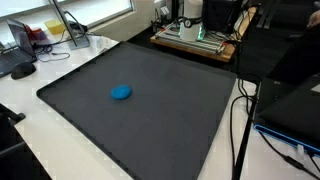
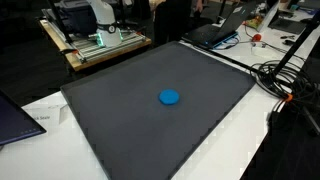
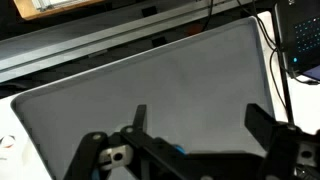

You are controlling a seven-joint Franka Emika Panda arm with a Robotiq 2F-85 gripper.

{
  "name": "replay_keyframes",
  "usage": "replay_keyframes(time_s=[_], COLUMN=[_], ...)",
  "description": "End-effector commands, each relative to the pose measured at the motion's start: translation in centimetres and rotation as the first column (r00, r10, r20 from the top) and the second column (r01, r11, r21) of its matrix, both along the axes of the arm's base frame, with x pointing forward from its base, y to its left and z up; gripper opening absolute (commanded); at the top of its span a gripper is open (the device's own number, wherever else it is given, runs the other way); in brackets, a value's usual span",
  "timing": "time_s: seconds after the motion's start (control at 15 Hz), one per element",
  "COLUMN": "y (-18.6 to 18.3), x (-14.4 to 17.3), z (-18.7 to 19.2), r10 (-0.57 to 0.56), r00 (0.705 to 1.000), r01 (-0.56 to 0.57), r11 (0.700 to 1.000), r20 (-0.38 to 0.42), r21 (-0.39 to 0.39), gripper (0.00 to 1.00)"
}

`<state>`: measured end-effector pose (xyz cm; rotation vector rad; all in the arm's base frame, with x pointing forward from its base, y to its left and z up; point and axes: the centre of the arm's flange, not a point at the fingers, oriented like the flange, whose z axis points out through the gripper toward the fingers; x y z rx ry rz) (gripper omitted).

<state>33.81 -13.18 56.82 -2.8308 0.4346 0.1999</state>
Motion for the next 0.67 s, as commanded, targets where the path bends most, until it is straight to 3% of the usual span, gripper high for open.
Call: replay_keyframes(time_s=[0.0,0.4,0.6], y=[0.0,0.0,2.5], x=[0.0,0.0,0.6], z=[0.0,0.0,0.0], r10=[0.0,0.0,0.088], r00=[1.0,1.0,0.996], r01=[0.0,0.0,-0.088], r11=[1.0,1.0,0.996], r20=[0.0,0.0,0.015], r21=[0.0,0.0,-0.024], gripper=[1.0,1.0,1.0])
